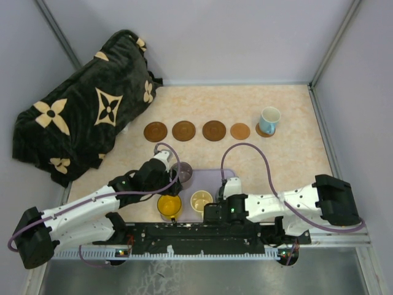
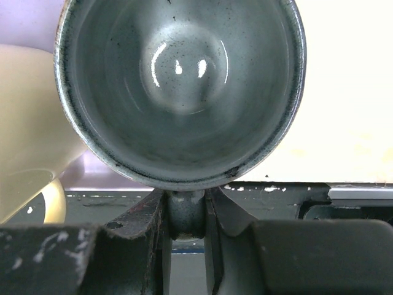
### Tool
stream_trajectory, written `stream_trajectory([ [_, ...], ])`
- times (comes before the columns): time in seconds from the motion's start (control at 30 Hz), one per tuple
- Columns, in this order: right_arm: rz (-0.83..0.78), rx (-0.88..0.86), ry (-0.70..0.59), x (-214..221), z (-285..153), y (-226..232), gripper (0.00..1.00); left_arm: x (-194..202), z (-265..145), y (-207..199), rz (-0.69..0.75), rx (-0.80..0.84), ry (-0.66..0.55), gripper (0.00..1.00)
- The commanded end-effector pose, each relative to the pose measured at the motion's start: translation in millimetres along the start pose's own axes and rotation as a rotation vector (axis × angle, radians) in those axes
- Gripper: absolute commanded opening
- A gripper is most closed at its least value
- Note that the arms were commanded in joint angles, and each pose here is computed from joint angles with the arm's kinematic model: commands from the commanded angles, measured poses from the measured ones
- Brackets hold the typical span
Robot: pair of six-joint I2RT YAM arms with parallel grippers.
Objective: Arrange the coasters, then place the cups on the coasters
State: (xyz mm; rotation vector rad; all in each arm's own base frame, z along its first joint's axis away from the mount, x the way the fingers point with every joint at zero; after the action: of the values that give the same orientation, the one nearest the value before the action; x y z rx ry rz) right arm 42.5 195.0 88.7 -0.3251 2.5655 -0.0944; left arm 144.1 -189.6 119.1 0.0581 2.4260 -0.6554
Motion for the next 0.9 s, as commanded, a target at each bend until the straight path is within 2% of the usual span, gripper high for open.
stream_trajectory([
  [0.0, -0.006, 0.066, -0.063, -13.0, 0.7, -10.1, 0.0, 1.7, 0.1, 2.8, -0.002, -0.006, -0.011, 0.73],
  [0.43, -0.031, 0.172, -0.271, -69.3, -23.6, -16.7, 0.0, -4.1, -1.9, 1.0, 0.0, -0.003, -0.041, 0.73],
  [0.63, 0.013, 0.205, -0.349, -96.8, -25.5, -36.4, 0.0, -7.1, -2.4, -0.1, 0.0, -0.003, -0.054, 0.73],
  [0.87, 0.033, 0.242, -0.47, -153.5, -17.3, -67.7, 0.0, -13.9, -0.7, -4.4, 0.014, -0.005, -0.069, 0.73],
])
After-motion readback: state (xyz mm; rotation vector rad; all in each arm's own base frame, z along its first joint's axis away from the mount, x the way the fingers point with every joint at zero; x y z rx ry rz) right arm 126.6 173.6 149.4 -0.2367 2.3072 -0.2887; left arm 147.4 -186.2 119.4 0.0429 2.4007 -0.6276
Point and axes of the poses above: each gripper's point midway between its finger pads, its own z axis out along the fingers, its own y axis along the line the jaws close on, x = y × z, the point moved 5 cm from there along -z, back along the fingers, and after that the axes turned 12 degrees about -z, right-handed, at the moved point
